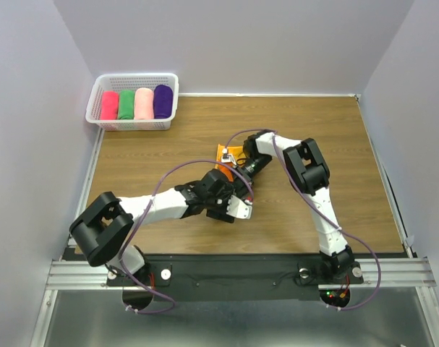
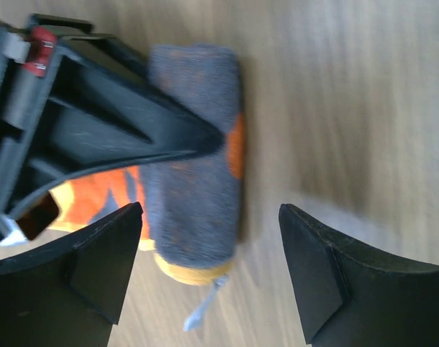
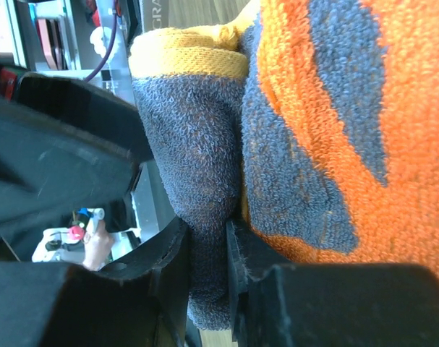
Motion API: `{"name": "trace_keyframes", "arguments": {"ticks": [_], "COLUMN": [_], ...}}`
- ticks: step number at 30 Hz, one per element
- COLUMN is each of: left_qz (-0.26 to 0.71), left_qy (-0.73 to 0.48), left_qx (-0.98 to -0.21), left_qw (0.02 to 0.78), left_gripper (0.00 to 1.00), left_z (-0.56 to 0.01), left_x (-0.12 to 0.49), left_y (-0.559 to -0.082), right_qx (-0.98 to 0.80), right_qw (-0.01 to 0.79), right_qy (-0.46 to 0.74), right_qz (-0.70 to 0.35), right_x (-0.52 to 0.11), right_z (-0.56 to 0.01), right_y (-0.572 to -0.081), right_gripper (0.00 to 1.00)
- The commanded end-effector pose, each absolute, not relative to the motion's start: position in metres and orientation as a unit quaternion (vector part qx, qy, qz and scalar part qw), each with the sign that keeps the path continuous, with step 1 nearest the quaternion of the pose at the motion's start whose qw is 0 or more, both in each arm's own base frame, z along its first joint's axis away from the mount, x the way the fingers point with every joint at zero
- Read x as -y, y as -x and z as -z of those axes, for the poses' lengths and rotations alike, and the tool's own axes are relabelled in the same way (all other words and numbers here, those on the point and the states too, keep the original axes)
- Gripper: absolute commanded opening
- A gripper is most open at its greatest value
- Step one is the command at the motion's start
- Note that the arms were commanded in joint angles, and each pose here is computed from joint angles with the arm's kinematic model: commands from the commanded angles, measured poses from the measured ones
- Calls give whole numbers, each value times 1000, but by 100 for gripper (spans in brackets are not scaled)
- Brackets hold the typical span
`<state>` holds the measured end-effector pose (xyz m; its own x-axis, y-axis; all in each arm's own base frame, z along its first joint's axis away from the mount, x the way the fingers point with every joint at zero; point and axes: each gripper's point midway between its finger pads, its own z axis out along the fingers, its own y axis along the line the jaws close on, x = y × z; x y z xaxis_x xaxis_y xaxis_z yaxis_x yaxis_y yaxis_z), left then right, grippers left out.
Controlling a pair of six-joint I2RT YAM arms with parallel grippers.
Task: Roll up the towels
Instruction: Roll the towel
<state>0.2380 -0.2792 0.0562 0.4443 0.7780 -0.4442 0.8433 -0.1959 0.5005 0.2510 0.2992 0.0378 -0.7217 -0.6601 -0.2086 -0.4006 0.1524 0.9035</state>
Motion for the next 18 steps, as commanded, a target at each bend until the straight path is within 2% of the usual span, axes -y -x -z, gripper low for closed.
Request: {"name": "trace_keyframes", "arguments": {"ticks": [1,3,6,8,9,11,13,18], "left_qz": [25,21,18,26,29,56,94,157], "left_qy": [-769,-774,-777,-778,-776,-769,-754,-727], "left_qx": [-503,-501,-516,-533,-543,-560,-596,-635], "left_qw": [393,386,360,332,321,303,261,210], "left_gripper": [87,86,77,62,50,41,35,33], "left_z": [-73,-67,-48,-34,-29,-24,-16,-4], "left_x": [297,298,294,289,286,283,269,256], "left_y": [-257,-258,-259,-254,-253,-246,-231,-205], "right_qx": [763,764,762,763,765,766,773,807], "right_qw": [147,148,148,147,146,140,117,18], "right_qy": [-350,-347,-345,-343,-341,-340,-335,-292], "right_qz": [523,524,527,528,527,527,525,513], "right_x": [-295,-295,-297,-297,-297,-297,-295,-285], "right_z": [-28,-28,-29,-30,-31,-33,-40,-73], "right_y": [-249,-249,-249,-250,-251,-255,-268,-328], "right_gripper": [27,27,29,32,32,34,41,54]}}
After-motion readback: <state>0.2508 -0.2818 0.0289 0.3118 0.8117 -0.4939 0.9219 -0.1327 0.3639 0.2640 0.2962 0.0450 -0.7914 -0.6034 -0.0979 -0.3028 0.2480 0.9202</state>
